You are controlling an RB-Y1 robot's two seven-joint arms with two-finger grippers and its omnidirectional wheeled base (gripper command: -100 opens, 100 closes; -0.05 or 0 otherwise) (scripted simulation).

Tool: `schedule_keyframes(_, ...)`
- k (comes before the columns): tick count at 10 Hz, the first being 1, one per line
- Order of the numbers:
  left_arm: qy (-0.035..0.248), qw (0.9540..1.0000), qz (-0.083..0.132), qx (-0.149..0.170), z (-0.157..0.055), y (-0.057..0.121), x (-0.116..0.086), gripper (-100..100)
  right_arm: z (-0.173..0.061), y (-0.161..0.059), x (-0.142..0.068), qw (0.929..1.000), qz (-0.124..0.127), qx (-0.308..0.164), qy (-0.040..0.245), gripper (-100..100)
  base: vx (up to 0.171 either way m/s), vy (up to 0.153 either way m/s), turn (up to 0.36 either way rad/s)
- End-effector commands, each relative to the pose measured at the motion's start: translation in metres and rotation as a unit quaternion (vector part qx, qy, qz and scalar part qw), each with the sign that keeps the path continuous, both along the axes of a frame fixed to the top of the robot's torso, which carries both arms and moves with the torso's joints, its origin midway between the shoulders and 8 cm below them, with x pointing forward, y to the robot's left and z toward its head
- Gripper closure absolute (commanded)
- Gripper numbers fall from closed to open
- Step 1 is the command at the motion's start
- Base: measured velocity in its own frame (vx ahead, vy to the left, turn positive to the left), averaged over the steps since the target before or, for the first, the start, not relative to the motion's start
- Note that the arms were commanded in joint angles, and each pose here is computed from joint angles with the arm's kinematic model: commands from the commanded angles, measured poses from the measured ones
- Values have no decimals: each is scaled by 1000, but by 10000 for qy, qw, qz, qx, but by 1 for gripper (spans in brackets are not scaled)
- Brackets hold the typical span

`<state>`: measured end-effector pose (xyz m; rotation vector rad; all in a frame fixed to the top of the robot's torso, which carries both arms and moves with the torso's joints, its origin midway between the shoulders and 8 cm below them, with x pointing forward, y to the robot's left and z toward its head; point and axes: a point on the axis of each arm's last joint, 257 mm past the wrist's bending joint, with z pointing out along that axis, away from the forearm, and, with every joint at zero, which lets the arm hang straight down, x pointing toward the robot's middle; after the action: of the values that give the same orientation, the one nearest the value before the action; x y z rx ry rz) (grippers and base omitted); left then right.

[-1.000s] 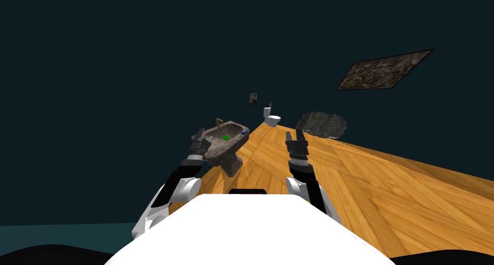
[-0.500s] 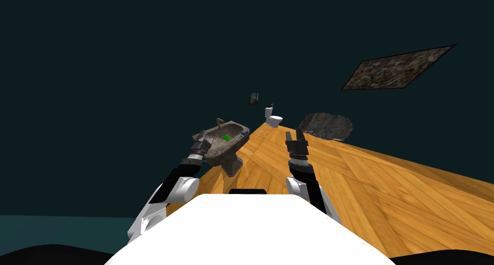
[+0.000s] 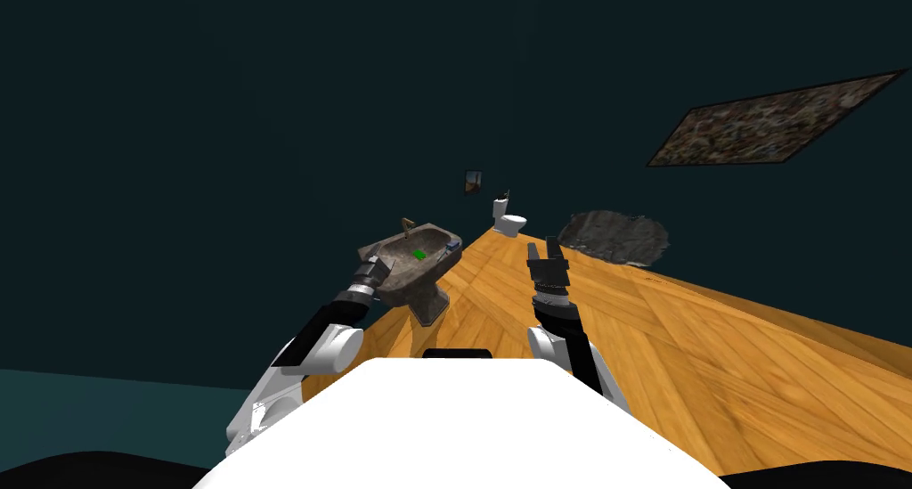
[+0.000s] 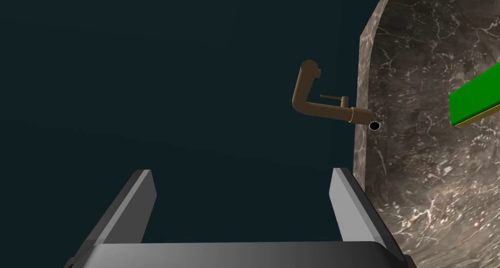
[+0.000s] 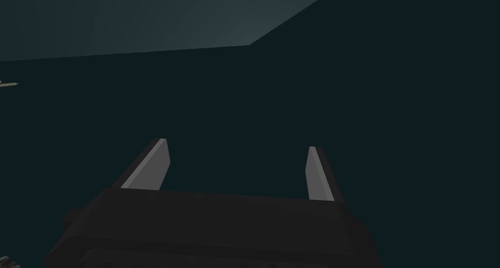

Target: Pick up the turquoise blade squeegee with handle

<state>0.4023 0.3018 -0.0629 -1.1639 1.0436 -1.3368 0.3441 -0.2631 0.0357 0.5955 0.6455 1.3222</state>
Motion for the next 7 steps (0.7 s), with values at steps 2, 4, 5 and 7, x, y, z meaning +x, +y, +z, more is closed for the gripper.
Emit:
schedule_keyframes(2, 314, 9995, 0, -72, -15, 2, 2, -100, 0, 0, 0, 10000, 0, 0, 0, 0, 34, -39, 21)
schedule_keyframes(4, 583, 9981, -10, -198, -27, 4, 3, -100, 0, 0, 0, 10000, 0, 0, 0, 0, 40, -42, 82)
schedule_keyframes(5, 706, 9970, -25, -328, -31, 6, 4, -100, 0, 0, 0, 10000, 0, 0, 0, 0, 67, -67, 78)
schedule_keyframes(7, 923, 9952, -14, -333, -42, 6, 4, -100, 0, 0, 0, 10000, 0, 0, 0, 0, 43, -40, 30)
